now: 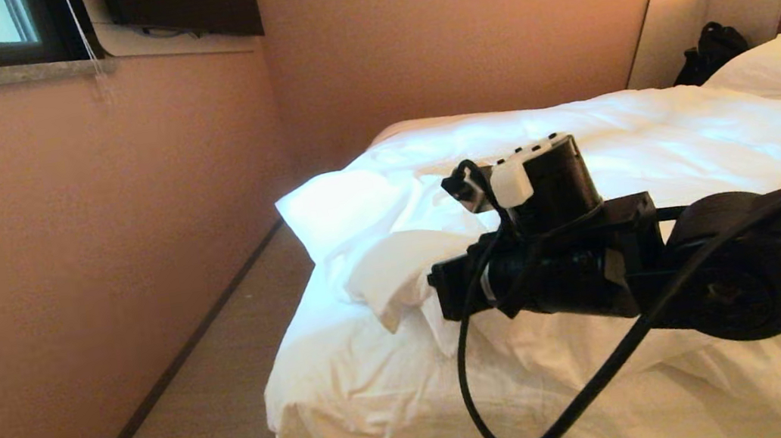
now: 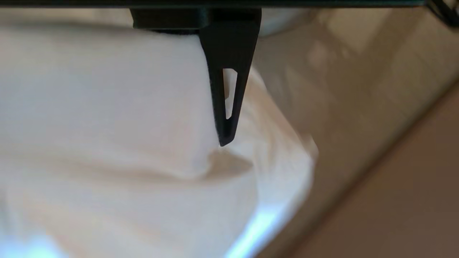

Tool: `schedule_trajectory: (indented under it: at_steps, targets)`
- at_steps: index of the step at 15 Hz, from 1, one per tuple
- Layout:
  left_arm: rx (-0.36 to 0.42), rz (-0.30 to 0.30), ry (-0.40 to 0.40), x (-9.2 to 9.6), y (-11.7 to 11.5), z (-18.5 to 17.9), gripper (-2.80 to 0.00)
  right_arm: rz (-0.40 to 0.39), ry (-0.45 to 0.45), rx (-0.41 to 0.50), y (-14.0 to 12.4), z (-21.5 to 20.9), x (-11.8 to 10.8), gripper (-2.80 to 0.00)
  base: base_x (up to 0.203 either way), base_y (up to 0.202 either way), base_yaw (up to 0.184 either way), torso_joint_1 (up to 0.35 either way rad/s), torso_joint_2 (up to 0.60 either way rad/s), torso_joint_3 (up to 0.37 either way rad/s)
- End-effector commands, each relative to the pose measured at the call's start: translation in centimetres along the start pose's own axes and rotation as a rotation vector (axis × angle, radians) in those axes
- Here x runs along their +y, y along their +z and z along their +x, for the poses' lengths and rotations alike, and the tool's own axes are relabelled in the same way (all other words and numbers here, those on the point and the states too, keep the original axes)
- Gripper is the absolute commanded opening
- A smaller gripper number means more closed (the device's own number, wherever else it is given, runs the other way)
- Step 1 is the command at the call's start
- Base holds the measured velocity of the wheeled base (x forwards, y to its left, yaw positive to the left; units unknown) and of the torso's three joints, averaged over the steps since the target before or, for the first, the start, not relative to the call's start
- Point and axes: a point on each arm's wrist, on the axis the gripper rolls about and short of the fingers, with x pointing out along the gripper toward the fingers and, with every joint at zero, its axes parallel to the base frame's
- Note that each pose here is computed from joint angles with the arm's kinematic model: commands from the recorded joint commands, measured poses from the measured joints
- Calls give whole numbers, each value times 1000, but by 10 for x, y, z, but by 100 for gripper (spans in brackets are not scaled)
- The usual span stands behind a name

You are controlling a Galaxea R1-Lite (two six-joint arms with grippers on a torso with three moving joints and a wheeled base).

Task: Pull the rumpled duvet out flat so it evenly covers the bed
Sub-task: Flatten the corners of the folded blanket

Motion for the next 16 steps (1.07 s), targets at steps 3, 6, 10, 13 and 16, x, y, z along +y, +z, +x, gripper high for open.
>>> schedule_trajectory:
  at_steps: [3,6,10,13,16]
  targets:
    - [3,1,0,0,0,0,-280,26,50,-226,28,2,9,-280,0,0,0,0,0,0]
    - [1,0,0,0,0,0,-280,38,18,-314,38,3,3,-280,0,0,0,0,0,0]
    - [3,1,0,0,0,0,-280,19,-118,-422,49,16,-23,-280,0,0,0,0,0,0]
    - [3,1,0,0,0,0,-280,0,-212,-485,59,18,-56,-280,0,0,0,0,0,0]
    - [2,1,0,0,0,0,-280,-22,-289,-486,61,22,-84,-280,0,0,0,0,0,0]
